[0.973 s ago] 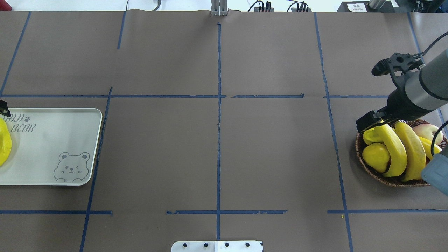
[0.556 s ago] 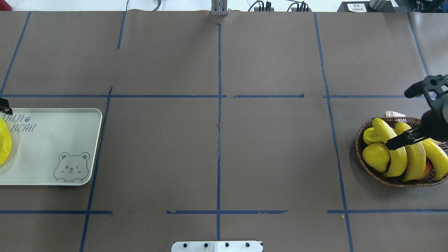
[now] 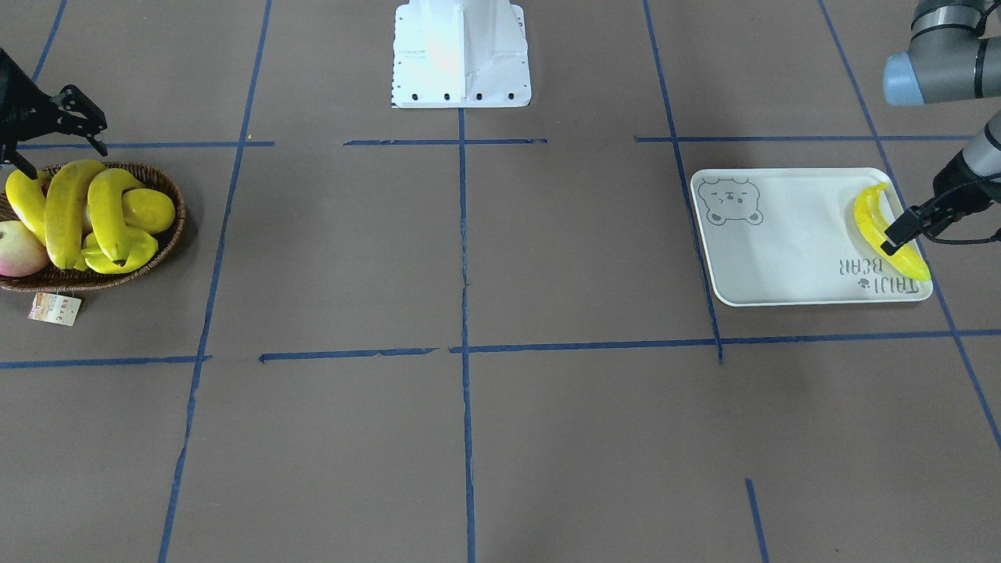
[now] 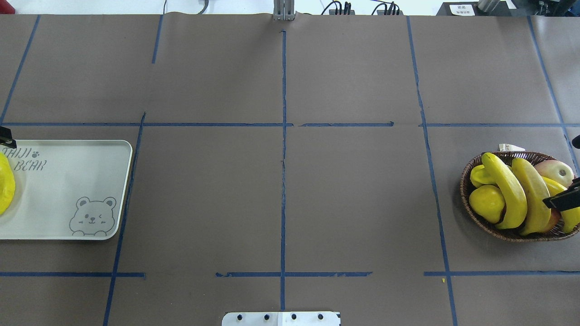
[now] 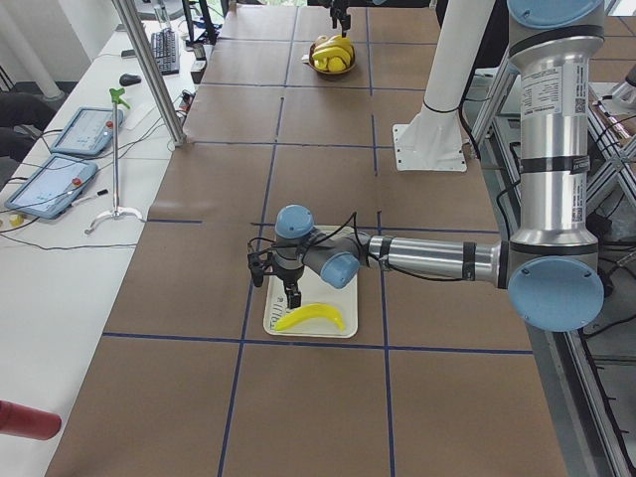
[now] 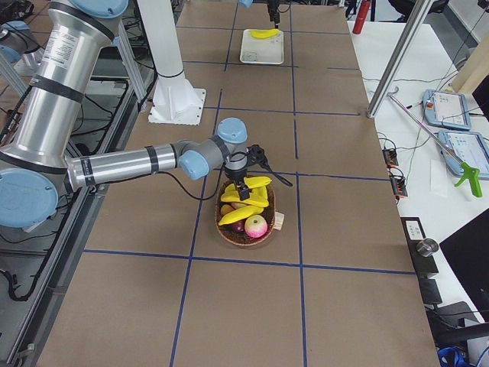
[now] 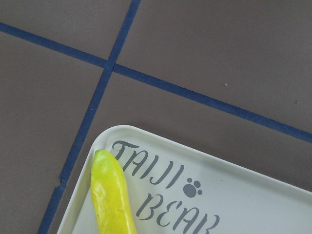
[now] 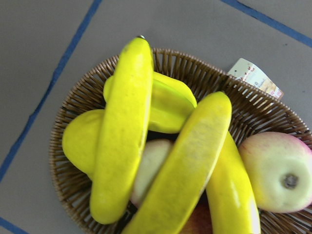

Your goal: Transfer all bananas from basket to plate

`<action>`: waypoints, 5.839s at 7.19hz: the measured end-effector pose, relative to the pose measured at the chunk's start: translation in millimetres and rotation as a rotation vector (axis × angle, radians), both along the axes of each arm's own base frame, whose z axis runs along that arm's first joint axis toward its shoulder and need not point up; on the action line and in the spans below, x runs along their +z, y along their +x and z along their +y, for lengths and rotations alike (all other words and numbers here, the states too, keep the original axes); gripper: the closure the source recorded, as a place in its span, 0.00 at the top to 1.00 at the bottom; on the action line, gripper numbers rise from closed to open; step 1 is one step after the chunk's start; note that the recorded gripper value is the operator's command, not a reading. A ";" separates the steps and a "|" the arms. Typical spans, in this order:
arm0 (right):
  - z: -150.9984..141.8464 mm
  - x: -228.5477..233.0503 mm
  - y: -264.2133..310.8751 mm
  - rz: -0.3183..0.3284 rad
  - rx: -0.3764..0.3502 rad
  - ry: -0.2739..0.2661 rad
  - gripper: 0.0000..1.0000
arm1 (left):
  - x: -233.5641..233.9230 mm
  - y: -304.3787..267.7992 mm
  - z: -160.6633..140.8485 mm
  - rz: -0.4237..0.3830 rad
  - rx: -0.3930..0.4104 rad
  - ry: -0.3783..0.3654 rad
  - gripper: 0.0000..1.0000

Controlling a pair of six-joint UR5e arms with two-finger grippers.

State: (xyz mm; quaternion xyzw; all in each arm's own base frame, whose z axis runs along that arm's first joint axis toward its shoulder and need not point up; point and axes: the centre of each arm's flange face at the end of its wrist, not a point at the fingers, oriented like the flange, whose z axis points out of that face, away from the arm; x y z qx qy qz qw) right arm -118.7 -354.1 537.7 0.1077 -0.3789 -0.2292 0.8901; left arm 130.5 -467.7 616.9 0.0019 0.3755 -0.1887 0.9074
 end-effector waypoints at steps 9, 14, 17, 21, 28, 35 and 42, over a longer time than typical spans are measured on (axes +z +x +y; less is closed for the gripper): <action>-8.6 79.8 0.9 0.015 -0.086 -0.071 0.60 | -4.4 0.2 2.3 0.014 0.007 0.003 1.00; -6.5 83.1 -9.3 0.021 -0.115 -0.068 0.16 | -3.5 -0.1 3.1 0.014 0.008 0.001 1.00; -8.3 83.3 -4.1 0.022 -0.104 -0.063 0.06 | -3.1 -0.1 3.2 0.014 0.008 0.000 1.00; -21.6 58.7 29.5 0.001 -0.001 -0.034 0.04 | -2.3 0.2 3.4 0.014 0.009 -0.001 1.00; -97.5 -77.2 10.0 -0.103 0.131 -0.056 0.04 | -84.5 22.5 -1.5 0.166 0.038 0.291 1.00; -95.4 -273.7 -143.2 -0.398 0.221 -0.233 0.04 | -293.9 114.0 -45.6 0.615 0.030 0.153 1.00; 5.7 -372.1 -312.8 -0.663 0.331 -0.242 0.03 | -422.0 229.4 -24.0 0.794 -0.100 -0.081 1.00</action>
